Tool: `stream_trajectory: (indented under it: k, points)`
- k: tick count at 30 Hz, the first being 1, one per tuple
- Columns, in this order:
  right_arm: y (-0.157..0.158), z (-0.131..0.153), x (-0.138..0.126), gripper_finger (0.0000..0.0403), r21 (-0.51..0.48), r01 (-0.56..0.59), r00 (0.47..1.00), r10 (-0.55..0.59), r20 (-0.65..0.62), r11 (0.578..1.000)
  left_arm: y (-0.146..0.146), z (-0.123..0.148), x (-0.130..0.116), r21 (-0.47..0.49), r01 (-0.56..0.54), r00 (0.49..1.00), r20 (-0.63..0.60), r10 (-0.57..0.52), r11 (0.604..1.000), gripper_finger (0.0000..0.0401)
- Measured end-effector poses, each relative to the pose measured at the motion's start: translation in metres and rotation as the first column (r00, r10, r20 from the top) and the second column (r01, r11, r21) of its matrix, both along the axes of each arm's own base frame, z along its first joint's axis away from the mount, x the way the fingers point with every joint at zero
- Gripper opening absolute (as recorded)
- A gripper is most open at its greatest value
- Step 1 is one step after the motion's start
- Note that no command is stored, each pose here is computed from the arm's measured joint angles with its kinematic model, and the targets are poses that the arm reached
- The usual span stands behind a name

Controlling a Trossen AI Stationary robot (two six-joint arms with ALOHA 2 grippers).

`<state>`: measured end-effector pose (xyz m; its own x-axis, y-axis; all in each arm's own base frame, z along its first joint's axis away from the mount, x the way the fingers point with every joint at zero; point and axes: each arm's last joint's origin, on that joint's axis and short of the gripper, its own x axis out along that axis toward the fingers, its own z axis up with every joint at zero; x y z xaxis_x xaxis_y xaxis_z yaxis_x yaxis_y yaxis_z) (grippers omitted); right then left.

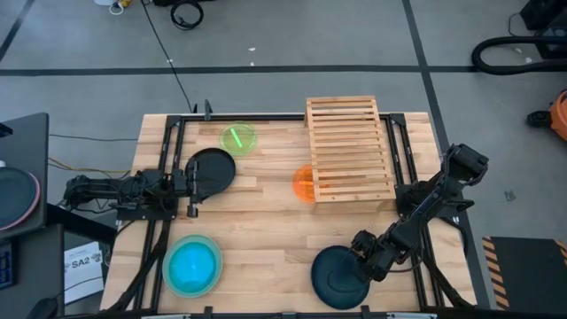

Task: Place and stack plates onto a shelf
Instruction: Put the dark blue plate on the shelf

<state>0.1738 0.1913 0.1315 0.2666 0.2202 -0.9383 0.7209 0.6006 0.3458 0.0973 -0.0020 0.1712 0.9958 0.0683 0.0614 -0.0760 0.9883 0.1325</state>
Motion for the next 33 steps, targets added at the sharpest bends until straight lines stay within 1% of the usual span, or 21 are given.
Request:
stream_trajectory:
  k: [6, 8, 12, 14, 17, 21, 28, 33]
  points:
    - [0.002, 0.003, 0.002, 0.0029, 0.028, -0.009, 1.0, 0.008, 0.027, 1.0, 0.0, 0.0, 0.0, 0.0, 0.0, 1.0, 0.0, 0.0, 1.0, 0.0141]
    - [0.003, 0.005, 0.003, 0.0015, 0.042, -0.027, 0.999, 0.025, 0.045, 0.999, 0.0, 0.0, 0.0, 0.0, 0.0, 1.0, 0.0, 0.0, 1.0, 0.0141]
    - [0.006, 0.007, 0.007, 0.0024, 0.072, -0.05, 0.995, 0.044, 0.085, 0.996, 0.0, 0.0, 0.0, 0.0, 0.0, 1.0, -0.001, 0.0, 1.0, 0.0141]
    - [0.006, 0.007, 0.008, 0.0026, 0.089, -0.052, 0.996, 0.045, 0.083, 0.995, 0.0, 0.0, 0.0, 0.0, 0.0, 1.0, -0.001, 0.0, 1.0, 0.0141]
    - [0.008, 0.013, 0.013, 0.0018, 0.117, -0.072, 0.994, 0.062, 0.087, 0.991, 0.0, 0.0, 0.0, 0.0, 0.0, 1.0, -0.001, 0.0, 1.0, 0.0141]
    - [0.011, 0.024, 0.024, 0.0015, 0.132, -0.12, 0.986, 0.102, 0.132, 0.984, 0.0, 0.0, 0.0, 0.0, 0.0, 1.0, -0.002, 0.0, 1.0, 0.0141]
    - [0.013, 0.056, 0.053, 0.0018, 0.194, -0.195, 0.961, 0.148, 0.235, 0.961, 0.0, 0.0, 0.0, 0.0, 0.0, 1.0, -0.002, 0.0, 1.0, 0.0141]
    - [0.01, 0.089, 0.079, 0.0016, 0.245, -0.284, 0.925, 0.197, 0.326, 0.927, 0.0, 0.0, 0.0, 0.001, 0.0, 1.0, -0.002, 0.0, 1.0, 0.0141]
